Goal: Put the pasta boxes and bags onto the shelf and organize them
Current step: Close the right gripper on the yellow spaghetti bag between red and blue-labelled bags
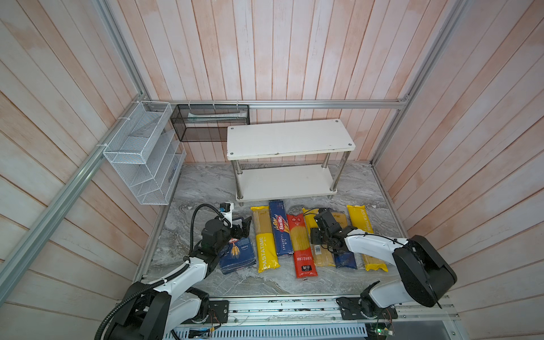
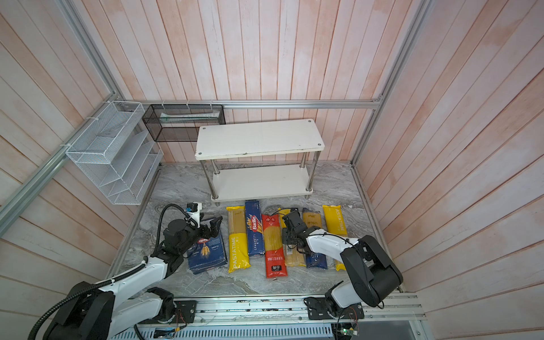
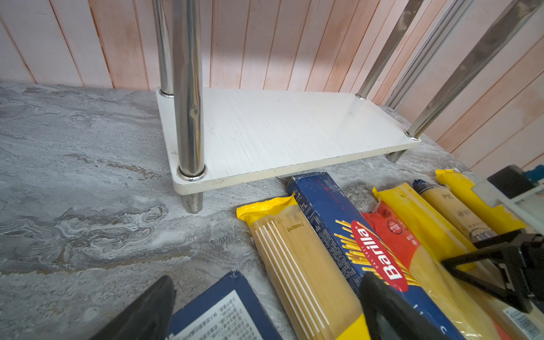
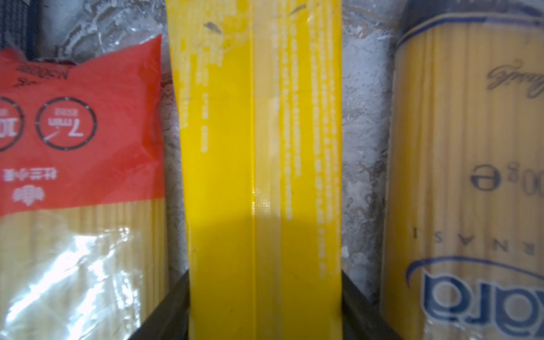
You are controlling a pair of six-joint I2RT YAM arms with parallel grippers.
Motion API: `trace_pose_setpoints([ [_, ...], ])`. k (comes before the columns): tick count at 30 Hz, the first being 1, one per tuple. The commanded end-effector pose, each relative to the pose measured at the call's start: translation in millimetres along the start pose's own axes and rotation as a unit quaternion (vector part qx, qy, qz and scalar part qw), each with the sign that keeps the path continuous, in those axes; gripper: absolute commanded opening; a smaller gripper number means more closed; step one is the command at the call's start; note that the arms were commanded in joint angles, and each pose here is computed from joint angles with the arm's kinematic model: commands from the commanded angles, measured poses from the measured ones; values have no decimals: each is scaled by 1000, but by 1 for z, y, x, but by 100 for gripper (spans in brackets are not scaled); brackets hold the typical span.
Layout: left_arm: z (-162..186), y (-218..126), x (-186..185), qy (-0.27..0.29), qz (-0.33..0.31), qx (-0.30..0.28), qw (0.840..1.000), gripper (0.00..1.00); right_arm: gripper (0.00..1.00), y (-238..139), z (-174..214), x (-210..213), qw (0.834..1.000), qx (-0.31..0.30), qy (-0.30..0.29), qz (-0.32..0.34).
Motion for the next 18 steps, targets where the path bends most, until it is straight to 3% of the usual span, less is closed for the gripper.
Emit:
trace_pose_setpoints([
  [1,-9,0,-1,5,-2,-19,1000,100,59,5,23,-7,999,41,2,12],
  [10,-9,-1,-1,4,-5,-16,1000,100,48,-4,14,-7,1000,9,8,5],
  [18,-9,-1,-1,4,-5,-17,1000,100,28,-9,16,-9,1000,1,9,-3],
])
Point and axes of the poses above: each gripper's point midway between its finger pads, its own y axis out along the fingers, its own x axis along the line the jaws close on, z = x × y, the point moved 7 cm from there along -y, back along the fingers, and after that the axes turned 2 degrees about y, right-handed, at the moved point
